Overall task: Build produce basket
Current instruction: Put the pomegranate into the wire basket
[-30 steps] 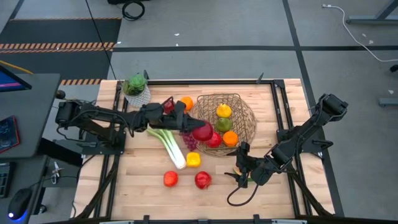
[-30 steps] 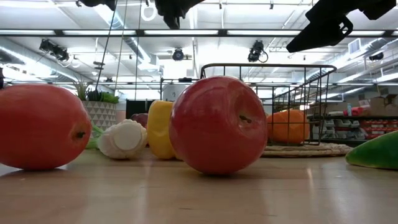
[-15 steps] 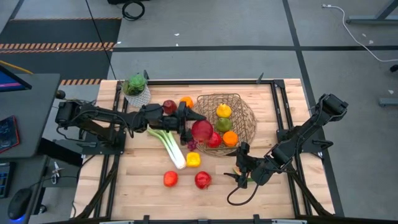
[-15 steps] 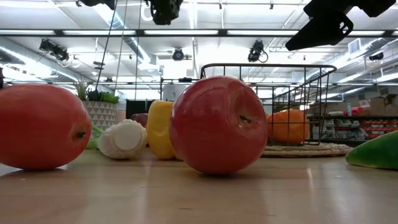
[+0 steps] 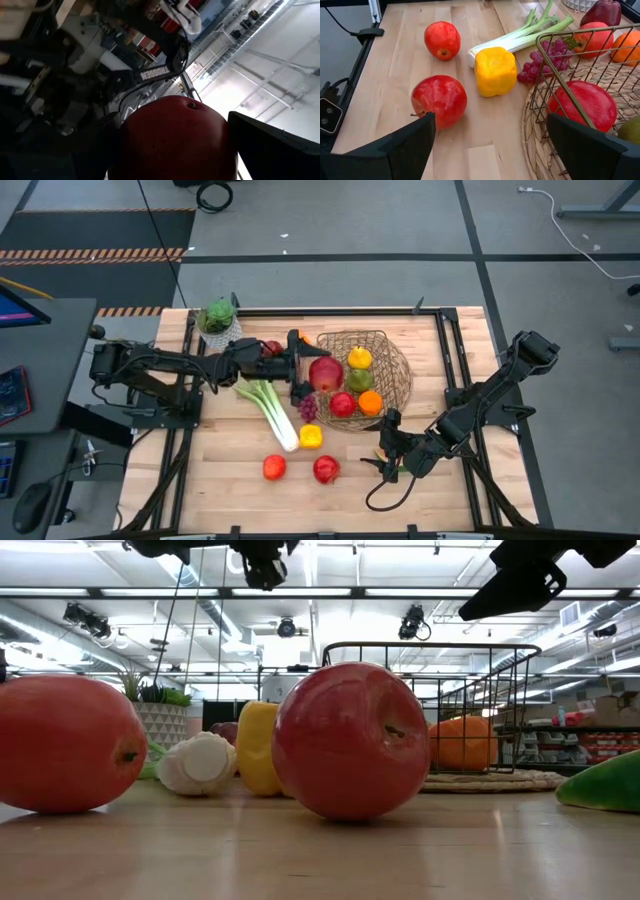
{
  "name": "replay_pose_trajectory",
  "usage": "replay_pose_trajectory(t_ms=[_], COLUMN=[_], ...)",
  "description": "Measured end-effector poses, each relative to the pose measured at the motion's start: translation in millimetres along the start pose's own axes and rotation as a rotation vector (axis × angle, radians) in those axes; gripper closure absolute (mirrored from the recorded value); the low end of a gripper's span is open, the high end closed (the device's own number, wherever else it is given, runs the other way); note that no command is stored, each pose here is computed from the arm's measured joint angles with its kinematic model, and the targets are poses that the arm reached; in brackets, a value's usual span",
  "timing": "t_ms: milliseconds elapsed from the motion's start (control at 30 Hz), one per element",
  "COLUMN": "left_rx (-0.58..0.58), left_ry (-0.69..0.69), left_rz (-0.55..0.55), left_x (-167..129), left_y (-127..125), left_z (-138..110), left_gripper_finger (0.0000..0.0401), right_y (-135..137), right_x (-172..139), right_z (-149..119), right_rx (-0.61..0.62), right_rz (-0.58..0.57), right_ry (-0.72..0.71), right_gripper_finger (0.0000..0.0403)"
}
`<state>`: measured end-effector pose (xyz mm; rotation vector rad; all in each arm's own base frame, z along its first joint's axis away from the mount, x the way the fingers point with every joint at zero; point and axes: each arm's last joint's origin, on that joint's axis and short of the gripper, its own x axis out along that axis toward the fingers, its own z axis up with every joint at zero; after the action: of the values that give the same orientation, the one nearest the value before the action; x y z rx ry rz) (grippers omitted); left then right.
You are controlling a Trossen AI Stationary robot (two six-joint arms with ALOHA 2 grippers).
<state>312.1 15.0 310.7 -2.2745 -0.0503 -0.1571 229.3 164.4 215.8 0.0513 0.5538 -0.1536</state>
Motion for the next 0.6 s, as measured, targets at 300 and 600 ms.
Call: replay_pose_trajectory(t_ms=[300, 600], left_rx=[0.524, 1.179], left_ry=[-0.002, -0.004], left_rz=[-0.001, 0.001], left_x=[0.0, -0.1], left_y=[-0.8, -0.9], left_z=[0.8, 1.2], left_gripper_finger=[0.0032, 0.0032], right_y=[0.0, 0.0], right_x=[0.0, 0.0], right_z=[0.0, 0.0], right_rx=[-0.003, 0.008], right_rz=[0.0, 0.0], right_ry=[0.0, 0.0], right_gripper_finger=[0.0019, 0.0019])
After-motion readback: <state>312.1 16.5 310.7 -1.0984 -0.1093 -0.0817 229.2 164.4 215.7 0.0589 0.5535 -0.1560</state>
